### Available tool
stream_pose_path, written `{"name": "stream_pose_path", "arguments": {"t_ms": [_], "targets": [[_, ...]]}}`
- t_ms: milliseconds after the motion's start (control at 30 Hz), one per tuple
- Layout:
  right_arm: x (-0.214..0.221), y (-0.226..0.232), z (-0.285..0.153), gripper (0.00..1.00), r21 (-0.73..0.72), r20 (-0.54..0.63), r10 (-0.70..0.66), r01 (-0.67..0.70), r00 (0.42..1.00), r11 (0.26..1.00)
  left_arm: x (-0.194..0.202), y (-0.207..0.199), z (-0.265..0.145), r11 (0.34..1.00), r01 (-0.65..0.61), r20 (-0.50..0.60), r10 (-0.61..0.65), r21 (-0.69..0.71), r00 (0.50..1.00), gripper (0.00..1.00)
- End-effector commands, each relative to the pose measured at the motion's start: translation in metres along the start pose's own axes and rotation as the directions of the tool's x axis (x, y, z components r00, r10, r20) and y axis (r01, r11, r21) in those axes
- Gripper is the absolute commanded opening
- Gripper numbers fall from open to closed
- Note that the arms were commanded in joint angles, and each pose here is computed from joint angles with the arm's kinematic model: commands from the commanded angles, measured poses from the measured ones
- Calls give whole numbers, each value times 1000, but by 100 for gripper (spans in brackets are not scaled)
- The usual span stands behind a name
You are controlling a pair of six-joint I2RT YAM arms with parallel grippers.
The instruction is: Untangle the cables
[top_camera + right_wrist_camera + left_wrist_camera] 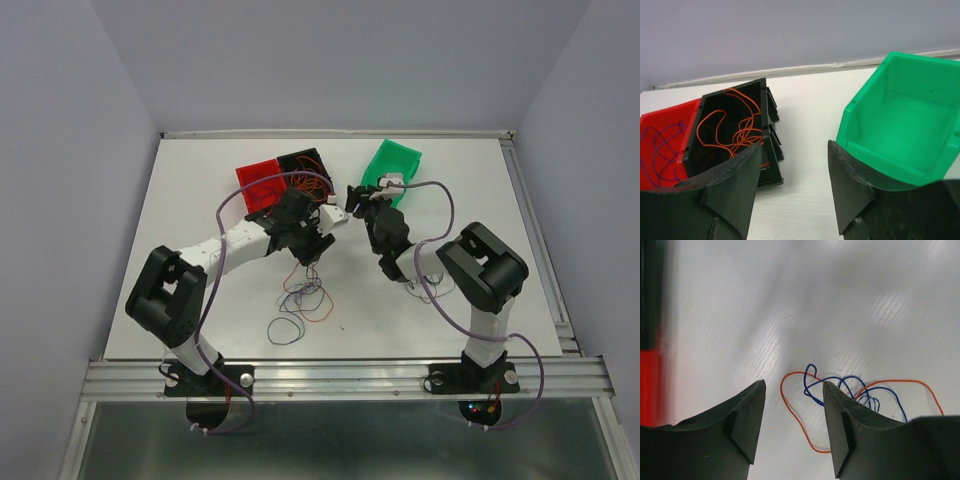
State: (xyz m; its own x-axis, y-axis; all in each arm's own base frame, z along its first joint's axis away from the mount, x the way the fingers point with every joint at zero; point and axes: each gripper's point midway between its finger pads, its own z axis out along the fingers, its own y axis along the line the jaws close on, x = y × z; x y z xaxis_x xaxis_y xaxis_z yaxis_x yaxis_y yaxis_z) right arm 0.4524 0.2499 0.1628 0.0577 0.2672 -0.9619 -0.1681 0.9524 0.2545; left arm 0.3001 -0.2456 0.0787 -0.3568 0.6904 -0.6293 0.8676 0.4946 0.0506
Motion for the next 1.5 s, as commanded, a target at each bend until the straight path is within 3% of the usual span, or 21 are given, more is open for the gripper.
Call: {"name": "stream_pose_path", "arguments": {"t_ms": [0,267,333,433,567,667,800,967,1067,1100,1133,1200,1467], "targets": [[-59,-5,-6,61,29,190,71,-78,979,997,15,-10,8,998,-2,-41,4,56,999,59],[-65,-15,-13,62,57,217,66,-80,974,995,29,-24,22,990,5,-104,9,140,995,49],[-65,-17,-14,62,67,220,65,-82,973,994,30,-25,25,989,7,-112,10,147,994,40],[-67,-21,-17,62,79,232,70,-91,970,993,29,-27,24,987,2,-114,17,160,993,0],[-71,-21,-20,62,69,248,78,-98,966,993,17,-23,16,991,-13,-68,23,137,997,0],[-71,-13,-22,62,15,243,77,-83,967,996,-7,-7,-3,999,-28,21,27,39,999,0],[-71,10,-29,62,-125,222,101,-75,970,989,-37,11,-43,997,-18,157,30,-81,987,0],[-68,28,-50,61,-265,181,136,-85,974,960,-79,16,-115,979,-17,359,90,-203,929,0],[-53,58,-74,62,-468,111,129,-62,985,882,-94,14,-148,969,-19,444,131,-247,886,0],[-46,69,-85,63,-542,80,116,-54,990,839,-96,13,-155,967,-15,462,135,-253,876,0],[-39,90,-103,69,-664,50,97,-39,994,747,-98,12,-164,963,-10,484,145,-270,863,0],[-32,103,-123,70,-746,-1,112,-75,994,661,-101,14,-176,954,11,517,153,-299,842,0],[-15,121,-151,70,-841,-115,113,-157,987,518,-97,19,-180,941,35,528,157,-335,835,0]]}}
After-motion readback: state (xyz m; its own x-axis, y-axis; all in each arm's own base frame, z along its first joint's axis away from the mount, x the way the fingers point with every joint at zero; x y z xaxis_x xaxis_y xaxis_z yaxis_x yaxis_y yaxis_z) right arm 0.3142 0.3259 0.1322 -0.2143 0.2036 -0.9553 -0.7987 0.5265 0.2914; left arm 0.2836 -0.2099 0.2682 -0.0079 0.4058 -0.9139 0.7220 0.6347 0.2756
